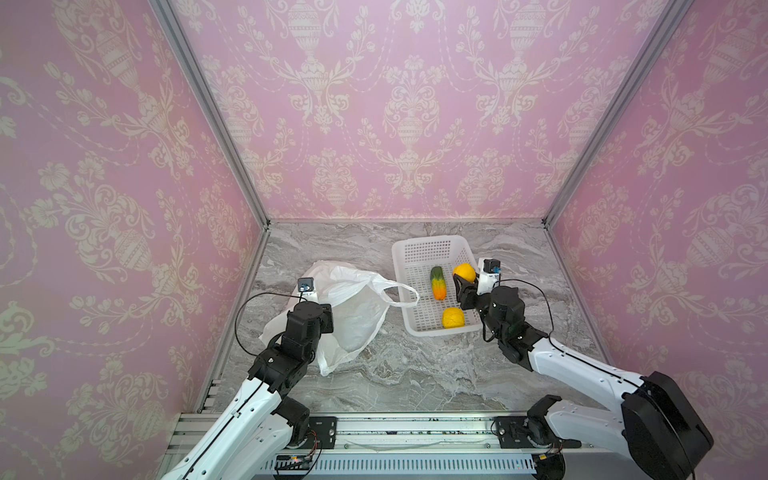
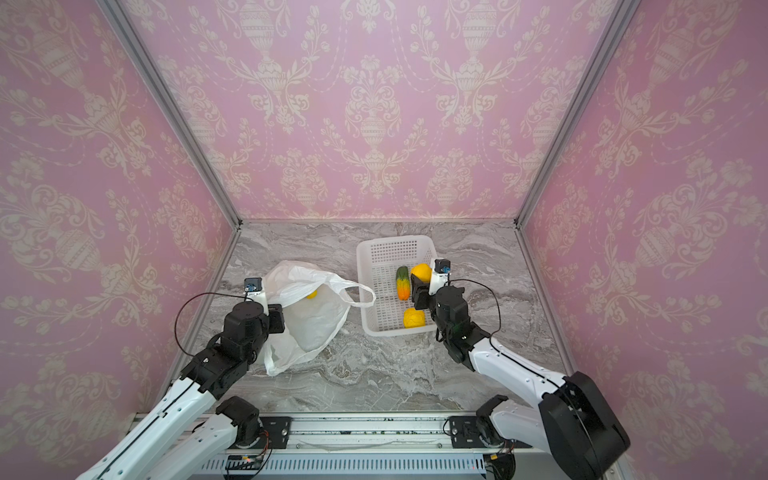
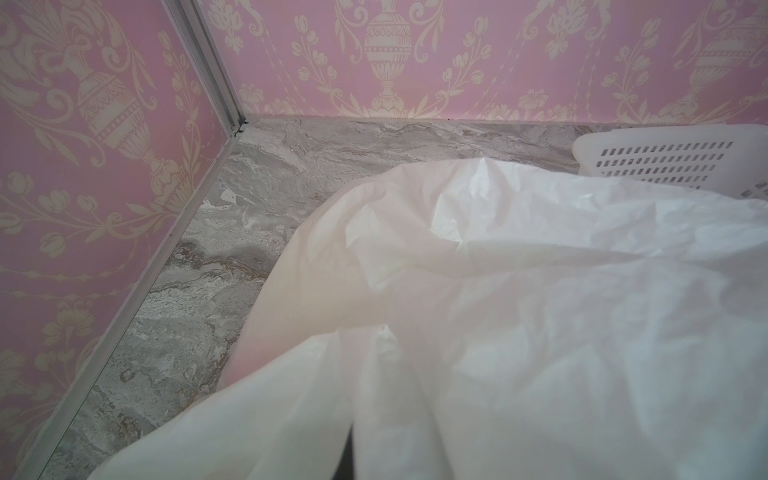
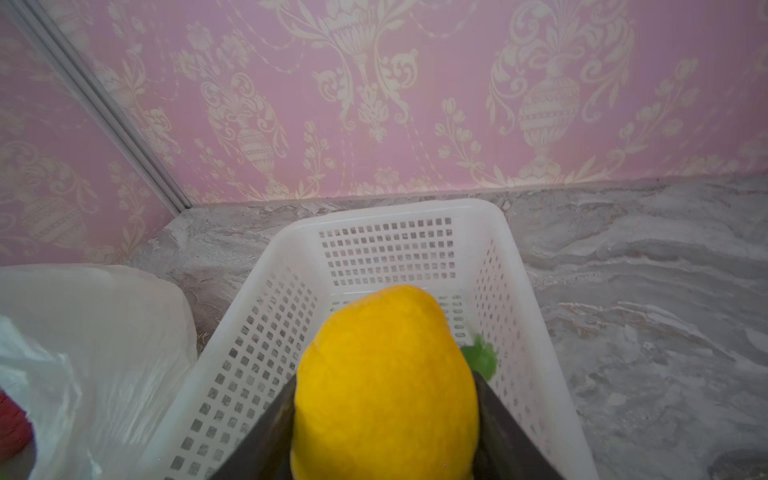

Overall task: Untie the knot of the plastic bag and take out the fruit
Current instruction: 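Lower the round yellow fruit into the basket beside the papaya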

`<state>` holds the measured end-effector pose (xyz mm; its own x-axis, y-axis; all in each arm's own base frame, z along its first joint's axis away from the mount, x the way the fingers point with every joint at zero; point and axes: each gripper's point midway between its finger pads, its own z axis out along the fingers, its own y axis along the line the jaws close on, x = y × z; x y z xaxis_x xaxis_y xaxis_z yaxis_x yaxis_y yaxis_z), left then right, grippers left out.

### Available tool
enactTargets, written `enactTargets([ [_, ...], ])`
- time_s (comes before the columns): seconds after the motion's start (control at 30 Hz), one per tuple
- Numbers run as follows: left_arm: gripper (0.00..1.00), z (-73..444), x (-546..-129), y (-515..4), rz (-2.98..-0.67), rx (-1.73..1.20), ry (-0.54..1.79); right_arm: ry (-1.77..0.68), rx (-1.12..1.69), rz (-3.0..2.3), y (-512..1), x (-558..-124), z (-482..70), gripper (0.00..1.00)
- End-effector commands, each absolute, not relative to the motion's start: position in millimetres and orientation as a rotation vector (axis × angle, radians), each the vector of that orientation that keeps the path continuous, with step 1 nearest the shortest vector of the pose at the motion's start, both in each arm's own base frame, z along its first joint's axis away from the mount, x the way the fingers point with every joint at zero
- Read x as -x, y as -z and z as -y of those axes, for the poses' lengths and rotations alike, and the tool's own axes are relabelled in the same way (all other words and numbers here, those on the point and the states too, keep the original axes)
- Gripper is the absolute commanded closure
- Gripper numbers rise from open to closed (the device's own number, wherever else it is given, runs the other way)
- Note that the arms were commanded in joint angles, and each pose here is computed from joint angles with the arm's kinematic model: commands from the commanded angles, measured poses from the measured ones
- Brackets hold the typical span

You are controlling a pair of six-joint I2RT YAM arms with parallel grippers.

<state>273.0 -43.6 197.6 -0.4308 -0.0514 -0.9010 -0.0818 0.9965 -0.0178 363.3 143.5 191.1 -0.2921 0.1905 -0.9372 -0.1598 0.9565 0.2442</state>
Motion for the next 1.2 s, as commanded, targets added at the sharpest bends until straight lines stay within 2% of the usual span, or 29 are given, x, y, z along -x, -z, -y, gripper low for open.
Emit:
enactTargets([
  [0.0,1.0,38,-273,-199,-2.005,0.122,-0.047,-0.41,-0.135,-1.959,-169,-377,-141,0.85],
  [0.43,1.0,39,-274,-198,-2.014,0.118,-0.05,-0.405,-0.102,-2.2,-104,-412,-161,0.87],
  [0.6,1.0,38,-273,-199,-2.009,0.121,-0.05,-0.377,-0.112,-2.254,-85,-419,-161,0.84],
  [0.8,1.0,39,-273,-198,-2.012,0.121,-0.049,-0.303,-0.133,-2.282,-74,-422,-151,0.76],
  [1.07,1.0,38,-274,-199,-2.008,0.122,-0.052,-0.295,-0.136,-2.271,-76,-421,-148,0.58],
  [1.17,1.0,39,-275,-197,-2.016,0.118,-0.053,-0.326,-0.126,-2.244,-80,-419,-150,0.46],
])
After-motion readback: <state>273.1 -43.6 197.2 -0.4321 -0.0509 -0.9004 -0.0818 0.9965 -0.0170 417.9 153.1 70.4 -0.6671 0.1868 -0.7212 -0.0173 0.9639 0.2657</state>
